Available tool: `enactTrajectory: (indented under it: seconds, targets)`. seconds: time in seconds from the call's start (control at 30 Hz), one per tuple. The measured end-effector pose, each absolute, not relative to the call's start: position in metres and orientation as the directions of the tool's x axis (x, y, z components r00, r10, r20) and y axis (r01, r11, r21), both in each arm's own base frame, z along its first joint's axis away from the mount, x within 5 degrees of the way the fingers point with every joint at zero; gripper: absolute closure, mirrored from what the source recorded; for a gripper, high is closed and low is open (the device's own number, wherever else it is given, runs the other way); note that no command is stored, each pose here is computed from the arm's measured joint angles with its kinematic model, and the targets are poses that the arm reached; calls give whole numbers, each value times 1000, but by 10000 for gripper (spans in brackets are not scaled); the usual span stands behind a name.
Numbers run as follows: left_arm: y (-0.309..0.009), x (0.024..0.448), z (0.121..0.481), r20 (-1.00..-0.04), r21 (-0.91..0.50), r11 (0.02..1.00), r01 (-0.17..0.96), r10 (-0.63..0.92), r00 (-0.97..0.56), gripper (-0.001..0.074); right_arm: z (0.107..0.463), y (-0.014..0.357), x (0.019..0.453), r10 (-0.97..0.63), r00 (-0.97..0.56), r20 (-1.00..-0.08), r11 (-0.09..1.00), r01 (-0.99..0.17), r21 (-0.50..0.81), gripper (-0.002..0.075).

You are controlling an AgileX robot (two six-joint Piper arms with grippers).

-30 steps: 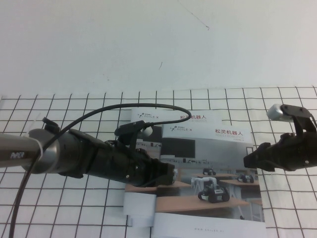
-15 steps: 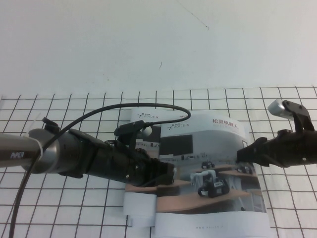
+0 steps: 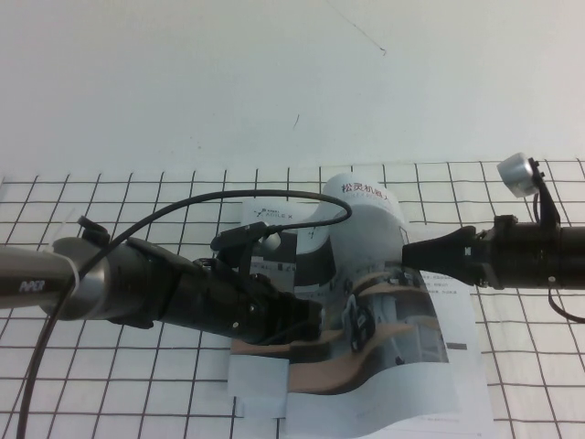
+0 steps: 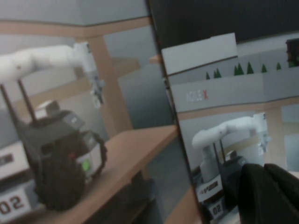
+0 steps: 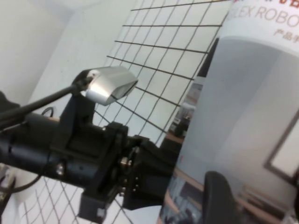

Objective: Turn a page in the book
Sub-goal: Open the closed book

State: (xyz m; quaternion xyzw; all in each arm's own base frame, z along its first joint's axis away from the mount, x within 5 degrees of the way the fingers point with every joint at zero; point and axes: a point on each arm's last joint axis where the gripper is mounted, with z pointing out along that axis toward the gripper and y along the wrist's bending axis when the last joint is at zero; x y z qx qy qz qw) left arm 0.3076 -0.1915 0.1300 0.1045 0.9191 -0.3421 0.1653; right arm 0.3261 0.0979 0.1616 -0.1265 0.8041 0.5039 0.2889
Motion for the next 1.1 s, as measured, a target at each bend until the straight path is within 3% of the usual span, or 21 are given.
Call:
enactTrajectory:
  seconds: [0.27, 0.6, 0.7, 0.87, 1.1]
  targets:
    - [-191, 308, 130, -374, -595, 744, 305, 79, -924, 738, 162, 103, 321, 82, -811, -579, 347, -521, 780, 389]
    - [-192, 307, 130, -371, -597, 743, 301, 77, -925, 738, 158, 103, 321, 81, -812, -578, 333, -524, 784, 398]
    - [-192, 307, 130, -371, -597, 743, 301, 77, -925, 738, 159, 103, 322, 92, -807, -583, 329, -528, 783, 466]
    - [-192, 307, 130, -370, -599, 742, 302, 78, -926, 738, 161, 104, 322, 98, -810, -579, 314, -527, 790, 673]
    - [-191, 307, 131, -380, -589, 742, 320, 95, -920, 738, 167, 104, 321, 120, -834, -538, 305, -485, 819, 711]
